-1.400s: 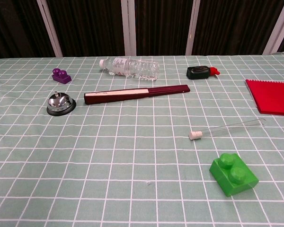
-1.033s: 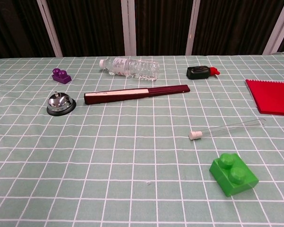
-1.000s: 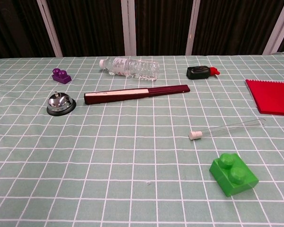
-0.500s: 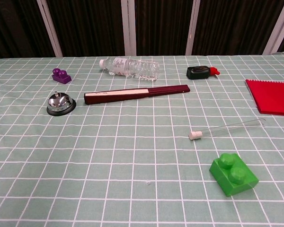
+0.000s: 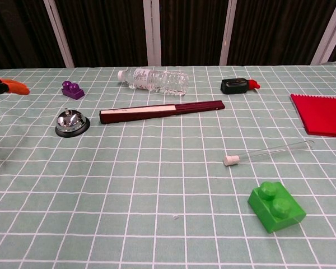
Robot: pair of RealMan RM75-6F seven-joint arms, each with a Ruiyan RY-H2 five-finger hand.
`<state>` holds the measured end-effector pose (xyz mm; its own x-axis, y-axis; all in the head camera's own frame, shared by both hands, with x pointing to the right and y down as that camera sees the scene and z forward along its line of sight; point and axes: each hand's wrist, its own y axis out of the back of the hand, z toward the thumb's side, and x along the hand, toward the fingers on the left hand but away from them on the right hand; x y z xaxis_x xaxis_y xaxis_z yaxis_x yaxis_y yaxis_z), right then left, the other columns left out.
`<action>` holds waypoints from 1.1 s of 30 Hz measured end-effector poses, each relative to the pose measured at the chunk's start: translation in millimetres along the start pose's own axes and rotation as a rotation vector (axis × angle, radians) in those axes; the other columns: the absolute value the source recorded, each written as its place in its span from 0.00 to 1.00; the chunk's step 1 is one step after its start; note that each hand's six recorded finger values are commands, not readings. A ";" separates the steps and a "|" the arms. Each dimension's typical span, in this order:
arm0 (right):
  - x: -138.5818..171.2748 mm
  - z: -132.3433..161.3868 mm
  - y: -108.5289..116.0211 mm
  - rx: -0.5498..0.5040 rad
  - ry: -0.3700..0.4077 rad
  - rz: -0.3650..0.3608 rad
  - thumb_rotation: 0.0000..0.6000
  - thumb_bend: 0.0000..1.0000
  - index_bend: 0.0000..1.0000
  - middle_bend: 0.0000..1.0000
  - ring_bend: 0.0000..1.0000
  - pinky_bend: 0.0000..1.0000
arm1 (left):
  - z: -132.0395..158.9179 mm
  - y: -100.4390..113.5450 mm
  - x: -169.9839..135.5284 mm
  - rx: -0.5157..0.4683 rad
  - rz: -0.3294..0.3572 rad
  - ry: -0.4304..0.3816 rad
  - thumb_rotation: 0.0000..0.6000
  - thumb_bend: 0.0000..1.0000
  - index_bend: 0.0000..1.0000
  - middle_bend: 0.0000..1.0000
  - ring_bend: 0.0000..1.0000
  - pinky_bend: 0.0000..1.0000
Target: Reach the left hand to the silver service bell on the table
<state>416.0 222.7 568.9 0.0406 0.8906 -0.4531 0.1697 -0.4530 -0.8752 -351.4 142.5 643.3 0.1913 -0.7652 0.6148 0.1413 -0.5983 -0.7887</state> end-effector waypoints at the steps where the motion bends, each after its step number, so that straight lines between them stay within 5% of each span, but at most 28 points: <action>1: 0.0 -0.1 0.0 -0.002 0.000 0.001 1.00 0.29 0.00 0.00 0.00 0.00 | 3.9 0.1 6.1 0.006 -0.004 -0.001 1.00 0.66 0.00 0.00 0.00 0.00; 14: -0.3 -0.7 0.2 -0.019 -0.002 0.007 1.00 0.29 0.00 0.00 0.00 0.00 | 48.9 -4.2 63.6 0.067 -0.040 -0.009 1.00 0.66 0.00 0.00 0.00 0.00; 27: -0.2 -1.0 0.7 -0.035 -0.007 0.006 1.00 0.29 0.00 0.00 0.00 0.00 | 50.9 -44.9 66.6 0.091 -0.140 0.017 1.00 0.66 0.00 0.00 0.00 0.00; 33: -0.1 -0.9 1.3 -0.037 -0.007 0.002 1.00 0.29 0.00 0.00 0.00 0.00 | 55.2 -42.1 69.4 0.089 -0.120 0.011 1.00 0.66 0.00 0.00 0.00 0.00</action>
<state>417.2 222.1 567.9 0.0345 0.8892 -0.4562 0.2058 -0.4530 -0.8674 -290.4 127.7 718.8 0.1572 -0.6921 0.7045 0.2482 -0.6628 -0.7065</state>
